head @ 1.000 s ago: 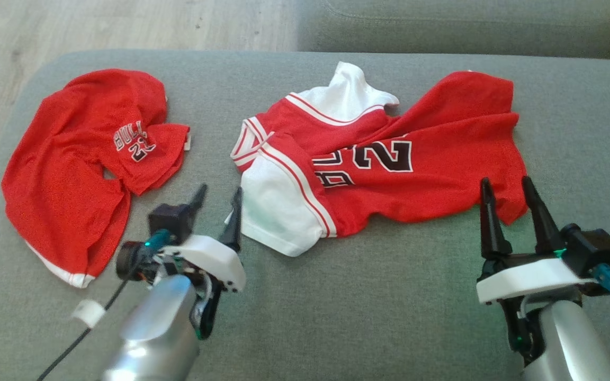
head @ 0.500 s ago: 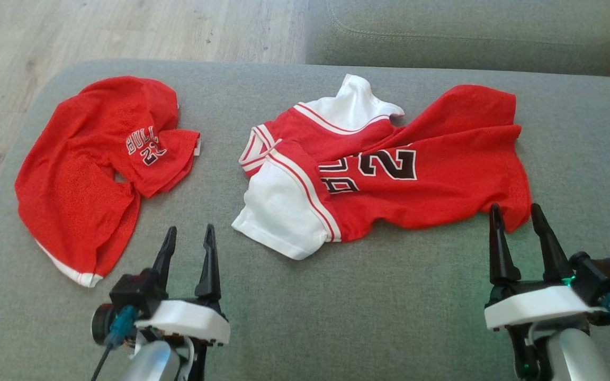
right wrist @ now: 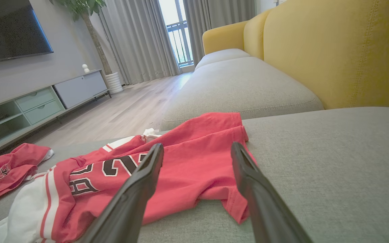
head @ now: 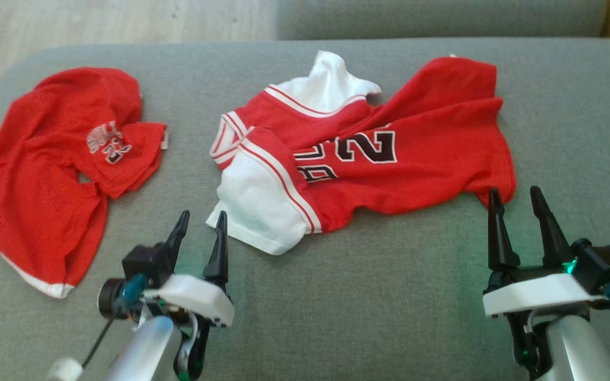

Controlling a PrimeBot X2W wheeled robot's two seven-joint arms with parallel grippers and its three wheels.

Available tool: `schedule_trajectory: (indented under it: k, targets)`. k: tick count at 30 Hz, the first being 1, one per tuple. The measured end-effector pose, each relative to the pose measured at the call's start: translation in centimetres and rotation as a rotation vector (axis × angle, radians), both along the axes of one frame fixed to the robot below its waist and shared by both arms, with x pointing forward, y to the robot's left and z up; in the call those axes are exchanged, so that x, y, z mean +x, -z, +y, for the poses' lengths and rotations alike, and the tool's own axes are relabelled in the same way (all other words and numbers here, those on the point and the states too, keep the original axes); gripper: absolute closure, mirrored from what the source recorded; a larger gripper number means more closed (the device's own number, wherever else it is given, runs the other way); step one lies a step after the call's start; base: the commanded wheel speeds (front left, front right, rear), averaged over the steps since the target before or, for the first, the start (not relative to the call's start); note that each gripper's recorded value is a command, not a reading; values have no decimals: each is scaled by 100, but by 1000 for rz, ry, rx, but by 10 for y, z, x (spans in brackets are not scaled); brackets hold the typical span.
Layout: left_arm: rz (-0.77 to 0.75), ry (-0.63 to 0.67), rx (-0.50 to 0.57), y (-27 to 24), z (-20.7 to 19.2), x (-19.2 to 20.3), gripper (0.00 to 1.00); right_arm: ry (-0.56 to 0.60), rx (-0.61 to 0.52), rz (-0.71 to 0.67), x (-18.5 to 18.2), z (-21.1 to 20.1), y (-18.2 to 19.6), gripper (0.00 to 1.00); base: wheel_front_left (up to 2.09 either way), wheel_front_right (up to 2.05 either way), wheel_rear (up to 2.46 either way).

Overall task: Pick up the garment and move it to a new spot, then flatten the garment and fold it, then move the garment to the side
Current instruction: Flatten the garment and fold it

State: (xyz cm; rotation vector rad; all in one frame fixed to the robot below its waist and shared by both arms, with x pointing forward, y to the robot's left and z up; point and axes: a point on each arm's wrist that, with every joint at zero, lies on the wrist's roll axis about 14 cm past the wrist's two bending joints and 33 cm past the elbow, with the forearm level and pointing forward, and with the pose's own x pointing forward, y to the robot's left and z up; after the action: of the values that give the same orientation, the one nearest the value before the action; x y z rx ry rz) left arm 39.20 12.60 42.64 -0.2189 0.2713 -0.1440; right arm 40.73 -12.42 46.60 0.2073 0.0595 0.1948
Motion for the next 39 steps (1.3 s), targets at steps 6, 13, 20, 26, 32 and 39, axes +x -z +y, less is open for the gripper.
schedule_trajectory:
  k: [6, 13, 20, 26, 32, 39]
  targets:
    - [111, 39, 41, 26, -7, 18, 0, 33, -3, 19, 4, -11, 8, 0, 0, 0, 0]
    - [238, 42, 88, 59, -5, 19, 0, 54, -8, 39, 6, -19, 16, 0, 0, 0, 0]
    - [271, 47, 108, 65, -6, 24, 13, 60, -8, 42, 7, -21, 18, 0, 0, 0, 0]
    - [284, 80, 101, 65, -11, 21, 100, 58, -7, 31, 11, -20, 14, 0, 0, 0, 0]
    - [151, 18, 67, 42, -3, 25, 100, 90, -100, 103, 8, -38, 32, 0, 0, 0, 0]
    - [11, -62, 32, 9, 12, 27, 100, 106, -106, 239, 11, -44, 61, 0, 0, 0, 0]
